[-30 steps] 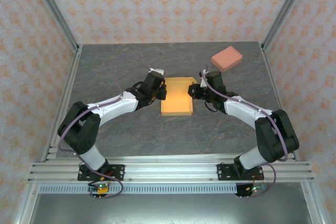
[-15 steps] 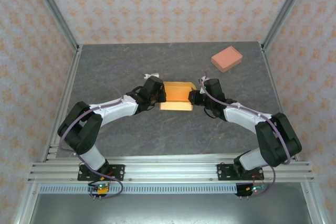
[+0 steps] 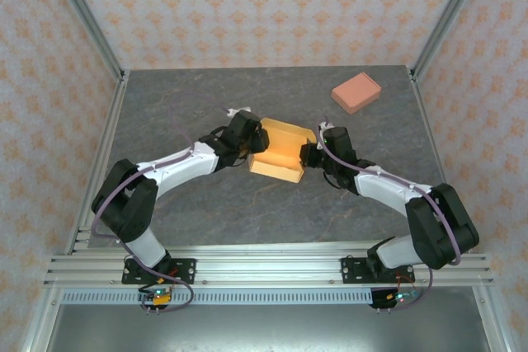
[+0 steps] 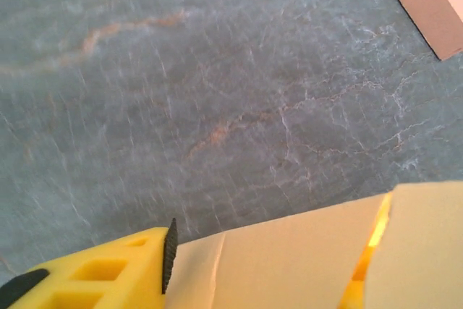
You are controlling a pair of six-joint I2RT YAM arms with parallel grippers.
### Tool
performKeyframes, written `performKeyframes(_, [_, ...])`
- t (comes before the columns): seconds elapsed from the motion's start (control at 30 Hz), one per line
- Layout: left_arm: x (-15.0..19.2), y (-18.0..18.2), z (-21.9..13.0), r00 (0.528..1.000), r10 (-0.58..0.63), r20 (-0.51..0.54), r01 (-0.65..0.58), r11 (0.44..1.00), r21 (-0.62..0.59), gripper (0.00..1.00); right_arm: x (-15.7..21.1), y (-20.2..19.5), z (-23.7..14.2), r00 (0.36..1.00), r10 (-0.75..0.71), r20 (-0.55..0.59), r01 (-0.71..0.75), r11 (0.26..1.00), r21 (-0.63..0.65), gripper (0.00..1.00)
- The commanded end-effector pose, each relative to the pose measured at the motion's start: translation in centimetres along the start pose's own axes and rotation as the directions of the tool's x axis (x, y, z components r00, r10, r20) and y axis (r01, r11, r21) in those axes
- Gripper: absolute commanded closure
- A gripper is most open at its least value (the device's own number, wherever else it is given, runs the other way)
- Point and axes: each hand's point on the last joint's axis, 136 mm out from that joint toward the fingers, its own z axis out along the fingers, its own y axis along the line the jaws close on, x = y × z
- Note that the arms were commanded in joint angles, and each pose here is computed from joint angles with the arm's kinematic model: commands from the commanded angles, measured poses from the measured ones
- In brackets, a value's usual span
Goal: Fold the paper box
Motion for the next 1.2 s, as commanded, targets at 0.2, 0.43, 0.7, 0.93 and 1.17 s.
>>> performKeyframes(0.2, [-1.0,4.0,0.1,0.971,0.236,-0.023,-0.235,0.949,-0.21,0.45,-3.3,1.8,-0.9,0.987,-0.122,0.103,0.125,0.992,-0.028,0.92])
performKeyframes(0.43, [-0.6,4.0,2.1,0.98,0.194,-0.051,-0.198,0.977,-0.077,0.65,-3.4,1.1,-1.0,0.975,-0.207,0.078,0.205,0.978,0.027,0.93])
performKeyframes(0.7, [-2.0,3.4,1.3,0.973,0.23,0.02,-0.23,0.973,0.023,0.36,-4.3,0.9,-1.3,0.944,-0.327,0.035,0.323,0.943,0.083,0.93])
performKeyframes(0.93, [-1.7,2.4,2.9,0.962,0.274,0.009,-0.273,0.958,0.09,0.44,-5.4,1.6,-0.8,0.928,-0.373,0.022,0.37,0.926,0.076,0.93])
performKeyframes(1.17, [-2.2,2.1,2.8,0.964,0.264,0.016,-0.264,0.958,0.108,0.41,-5.5,0.5,-0.6,0.901,-0.432,-0.044,0.434,0.891,0.136,0.94])
